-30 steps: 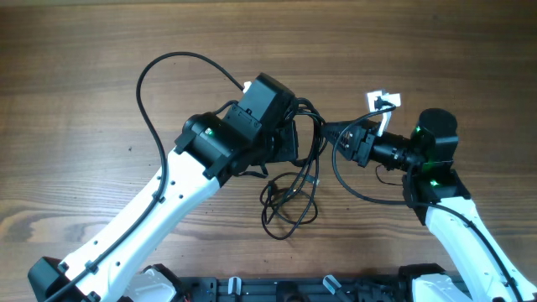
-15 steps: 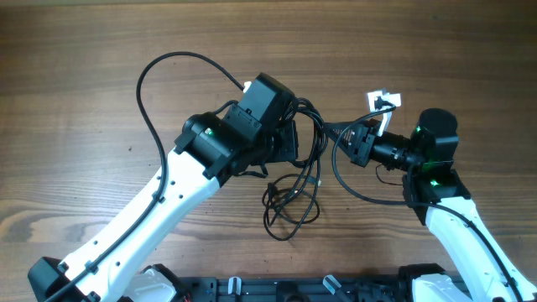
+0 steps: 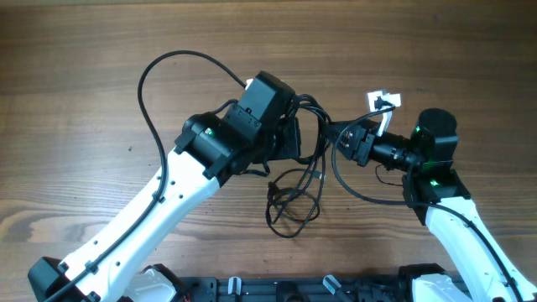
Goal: Untangle cables
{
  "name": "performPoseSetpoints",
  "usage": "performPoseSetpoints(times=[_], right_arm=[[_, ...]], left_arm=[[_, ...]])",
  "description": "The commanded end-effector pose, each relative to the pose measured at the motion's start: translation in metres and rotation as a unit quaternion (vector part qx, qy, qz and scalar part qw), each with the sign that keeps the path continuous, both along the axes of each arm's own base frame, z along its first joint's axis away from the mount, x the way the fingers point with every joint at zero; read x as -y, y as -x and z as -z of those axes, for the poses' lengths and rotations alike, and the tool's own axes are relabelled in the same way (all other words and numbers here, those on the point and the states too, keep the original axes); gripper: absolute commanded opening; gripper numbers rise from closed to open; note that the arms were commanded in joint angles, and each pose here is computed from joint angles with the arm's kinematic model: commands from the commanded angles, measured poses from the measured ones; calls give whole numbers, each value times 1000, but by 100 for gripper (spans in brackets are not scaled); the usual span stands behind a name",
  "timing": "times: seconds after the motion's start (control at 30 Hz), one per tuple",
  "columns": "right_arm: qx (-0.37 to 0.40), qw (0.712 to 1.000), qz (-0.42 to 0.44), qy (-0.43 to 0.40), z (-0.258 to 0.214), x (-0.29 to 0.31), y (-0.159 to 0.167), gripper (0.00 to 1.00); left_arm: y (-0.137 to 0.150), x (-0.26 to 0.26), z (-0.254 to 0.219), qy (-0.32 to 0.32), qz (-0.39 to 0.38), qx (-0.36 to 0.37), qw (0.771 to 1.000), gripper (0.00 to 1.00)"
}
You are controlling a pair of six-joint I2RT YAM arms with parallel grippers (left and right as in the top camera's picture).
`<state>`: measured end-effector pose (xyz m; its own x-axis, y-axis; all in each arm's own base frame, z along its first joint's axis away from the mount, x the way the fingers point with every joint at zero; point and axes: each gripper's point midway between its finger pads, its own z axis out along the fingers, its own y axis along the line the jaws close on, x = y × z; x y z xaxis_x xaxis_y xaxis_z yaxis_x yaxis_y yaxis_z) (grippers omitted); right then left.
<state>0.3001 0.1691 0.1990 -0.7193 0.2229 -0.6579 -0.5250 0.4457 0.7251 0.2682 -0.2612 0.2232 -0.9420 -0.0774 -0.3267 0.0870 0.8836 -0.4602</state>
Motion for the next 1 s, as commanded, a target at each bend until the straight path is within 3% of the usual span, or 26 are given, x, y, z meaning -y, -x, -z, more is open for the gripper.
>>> performPoseSetpoints(times=[0.0,0.13,0.3,0.4,0.67,0.97], right_arm=[[7,1000,2,2,-2,0,-2,20],[7,1000,2,2,-2,0,-2,18],[7,1000,2,2,-2,0,-2,31],[6,1000,2,2,-2,0,-2,31],[7,1000,2,2,-2,0,-2,4],[-16,999,27,2,2,5,-7,4]], left_arm=[[1,7,-2,9,17,2,1000,4],[1,7,-2,9,17,2,1000,4],[1,6,-2,7,16,2,1000,4],[4,3,1,1,16,-6,1000,4],[5,3,1,0,16,-7,1000,4],[-1,-3,2,-13,-3,2,1000,4]])
